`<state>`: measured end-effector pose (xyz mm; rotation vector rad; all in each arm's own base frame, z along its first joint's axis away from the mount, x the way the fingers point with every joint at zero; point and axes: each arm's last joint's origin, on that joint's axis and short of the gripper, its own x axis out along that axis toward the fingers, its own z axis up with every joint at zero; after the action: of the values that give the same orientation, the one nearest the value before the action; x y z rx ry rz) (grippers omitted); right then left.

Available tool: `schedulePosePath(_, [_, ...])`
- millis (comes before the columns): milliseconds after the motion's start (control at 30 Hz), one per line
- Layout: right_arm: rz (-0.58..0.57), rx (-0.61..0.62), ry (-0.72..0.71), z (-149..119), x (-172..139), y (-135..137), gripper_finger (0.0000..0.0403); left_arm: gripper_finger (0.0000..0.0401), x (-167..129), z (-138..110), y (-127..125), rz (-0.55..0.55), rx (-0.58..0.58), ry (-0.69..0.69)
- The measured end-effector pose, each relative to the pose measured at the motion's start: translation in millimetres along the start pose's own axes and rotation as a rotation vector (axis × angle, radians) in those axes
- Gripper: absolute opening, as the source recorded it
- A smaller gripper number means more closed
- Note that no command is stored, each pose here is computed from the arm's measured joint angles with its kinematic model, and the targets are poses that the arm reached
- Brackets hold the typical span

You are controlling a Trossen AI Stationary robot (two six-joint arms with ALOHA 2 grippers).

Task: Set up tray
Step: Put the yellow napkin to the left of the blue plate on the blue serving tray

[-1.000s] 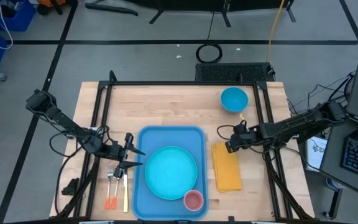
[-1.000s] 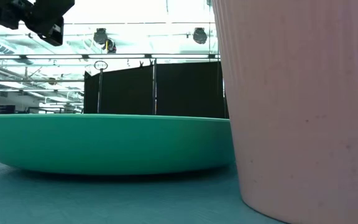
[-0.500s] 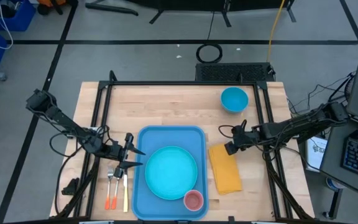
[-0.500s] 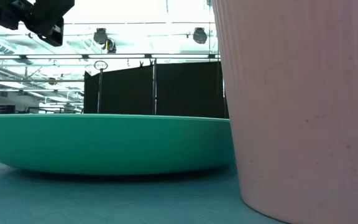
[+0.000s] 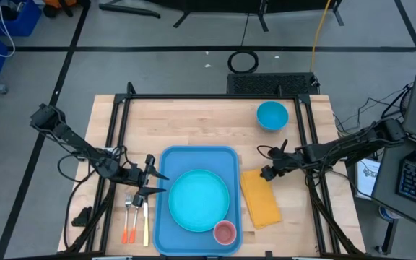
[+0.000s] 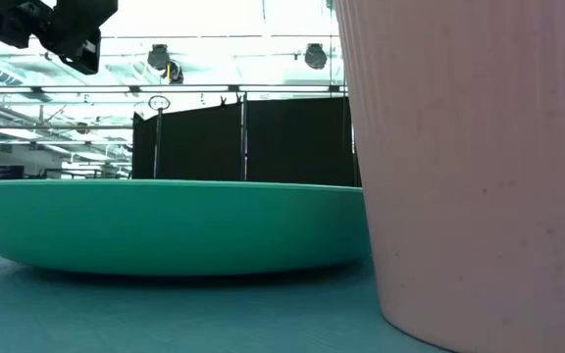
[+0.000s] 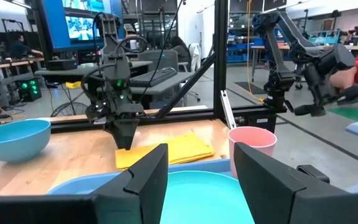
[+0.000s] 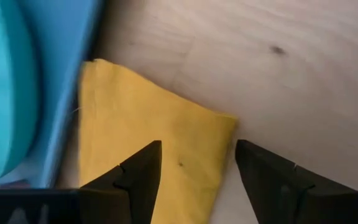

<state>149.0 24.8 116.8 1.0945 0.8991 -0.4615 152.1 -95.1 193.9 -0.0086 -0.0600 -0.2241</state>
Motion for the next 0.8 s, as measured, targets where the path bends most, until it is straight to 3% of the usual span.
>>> schedulePosePath(100, [0.056,-0.034,0.001,0.7,0.7,4.4,0.0203,0.0189,0.0,-0.3,0.2,0.007,0.001,0.003])
schedulePosePath(367, [0.050,-0.060,0.006,0.4,0.7,3.8,0.0192,0.0189,0.0,-0.3,0.5,0.017,-0.001,0.003])
schedulePosePath(800, [0.039,-0.111,-0.016,0.9,0.9,3.1,0.0029,0.0189,0.0,-0.7,0.7,0.024,0.000,0.007])
